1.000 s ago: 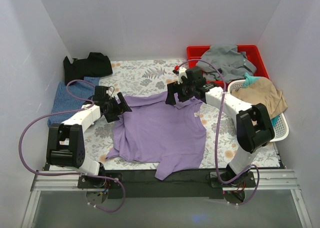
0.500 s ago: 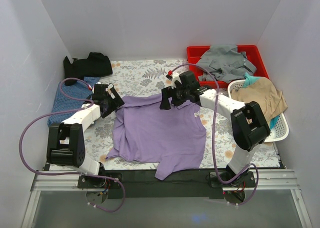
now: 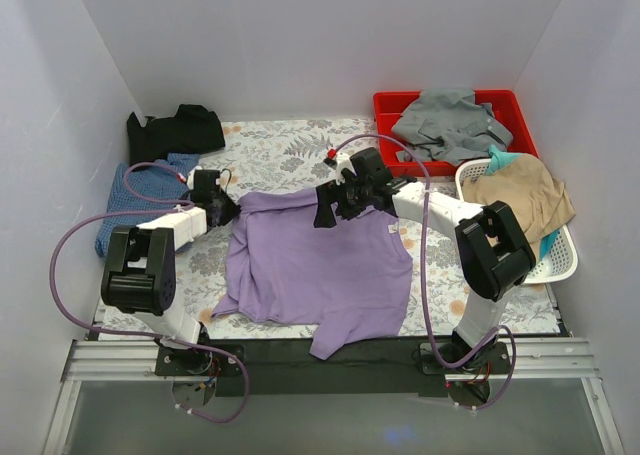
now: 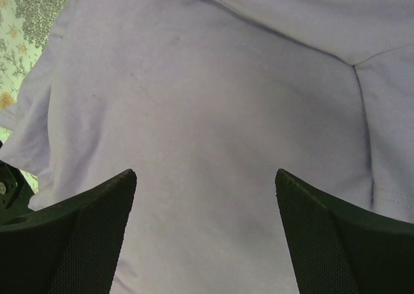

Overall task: Fold and stack the t-shirts
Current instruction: Flatten the tshirt out

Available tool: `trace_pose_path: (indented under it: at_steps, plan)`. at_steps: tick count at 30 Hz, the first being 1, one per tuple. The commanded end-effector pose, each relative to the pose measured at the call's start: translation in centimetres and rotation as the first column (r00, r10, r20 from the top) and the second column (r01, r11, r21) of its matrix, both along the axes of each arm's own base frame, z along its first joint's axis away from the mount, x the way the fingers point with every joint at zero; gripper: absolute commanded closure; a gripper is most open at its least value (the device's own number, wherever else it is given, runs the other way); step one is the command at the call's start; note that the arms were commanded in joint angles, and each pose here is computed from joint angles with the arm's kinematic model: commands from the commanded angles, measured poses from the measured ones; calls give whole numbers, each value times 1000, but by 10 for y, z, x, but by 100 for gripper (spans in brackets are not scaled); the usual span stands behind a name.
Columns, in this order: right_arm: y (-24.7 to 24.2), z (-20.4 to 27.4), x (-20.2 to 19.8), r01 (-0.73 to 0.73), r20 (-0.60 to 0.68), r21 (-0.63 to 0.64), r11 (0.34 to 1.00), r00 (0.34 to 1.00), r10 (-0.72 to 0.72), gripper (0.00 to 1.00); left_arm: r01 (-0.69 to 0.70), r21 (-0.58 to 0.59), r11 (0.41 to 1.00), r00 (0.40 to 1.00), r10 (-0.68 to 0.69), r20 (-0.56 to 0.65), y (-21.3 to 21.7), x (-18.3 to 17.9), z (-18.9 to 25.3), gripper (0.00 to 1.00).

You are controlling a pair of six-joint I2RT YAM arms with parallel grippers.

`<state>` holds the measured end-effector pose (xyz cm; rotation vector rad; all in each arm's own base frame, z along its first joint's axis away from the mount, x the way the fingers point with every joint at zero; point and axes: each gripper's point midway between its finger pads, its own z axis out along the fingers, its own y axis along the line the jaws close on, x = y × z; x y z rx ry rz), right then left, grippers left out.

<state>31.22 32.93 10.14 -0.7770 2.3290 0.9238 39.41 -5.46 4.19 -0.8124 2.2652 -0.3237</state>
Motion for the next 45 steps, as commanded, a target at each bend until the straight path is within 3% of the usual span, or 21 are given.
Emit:
trace_pose_path:
  at_steps: [1,2,6,10,11,15,18,22,23,24,26,27,28,31,34,38,39,45]
  plan:
    - [-1,-1,0,-4,18,8,1000,1000,4,8,-11,0,1000,998,11,58,1,10,8,93]
    - [-2,-3,0,0,19,2,1000,1000,0,8,-9,2,1000,998,9,59,1,11,9,100]
    - [-7,-6,-3,5,21,-12,1000,1000,-4,8,1,28,1000,995,-4,104,3,23,29,100]
    - [-18,-11,-5,32,38,-49,998,999,-30,8,83,132,988,977,-107,183,5,46,96,100]
    - [-21,-16,-8,32,29,-61,998,999,-30,8,83,159,984,969,-117,219,7,59,131,100]
    - [-29,-30,-12,40,16,-103,994,999,-38,8,80,287,954,965,-146,216,23,74,192,100]
    - [-26,-44,-17,11,-30,-107,994,999,-15,9,98,378,921,967,-177,181,33,79,205,100]
    - [-24,-63,-19,1,-76,-129,992,997,-11,11,129,427,895,987,-156,29,44,85,167,100]
    - [-24,-65,-19,3,-78,-133,991,997,-13,11,159,428,890,987,-150,-54,45,84,141,90]
    - [-24,-68,-18,7,-83,-136,991,996,-18,11,153,424,893,988,-135,-72,46,86,135,86]
    - [-24,-73,-18,6,-89,-144,990,996,-19,11,160,428,889,986,-128,-103,48,88,119,43]
    - [-26,-79,-17,19,-93,-165,986,995,-35,11,157,429,890,985,-110,-133,50,88,106,31]
    - [-28,-83,-18,24,-100,-176,984,994,-42,11,151,436,887,985,-98,-142,52,90,101,26]
    - [-39,-97,-17,59,-103,-238,969,991,-86,11,130,445,886,984,-60,-168,57,89,97,23]
    - [-67,-114,-19,137,-96,-378,915,978,-186,12,133,399,907,990,-106,-88,45,90,122,22]
    - [-119,-130,-35,230,-53,-572,787,947,-316,11,167,353,921,984,-181,6,30,84,154,22]
    - [-141,-132,-46,264,-26,-633,728,932,-361,10,174,350,920,981,-191,14,29,83,158,22]
    - [-202,-135,-102,384,12,-734,560,831,-555,8,218,326,920,968,-246,44,20,68,182,21]
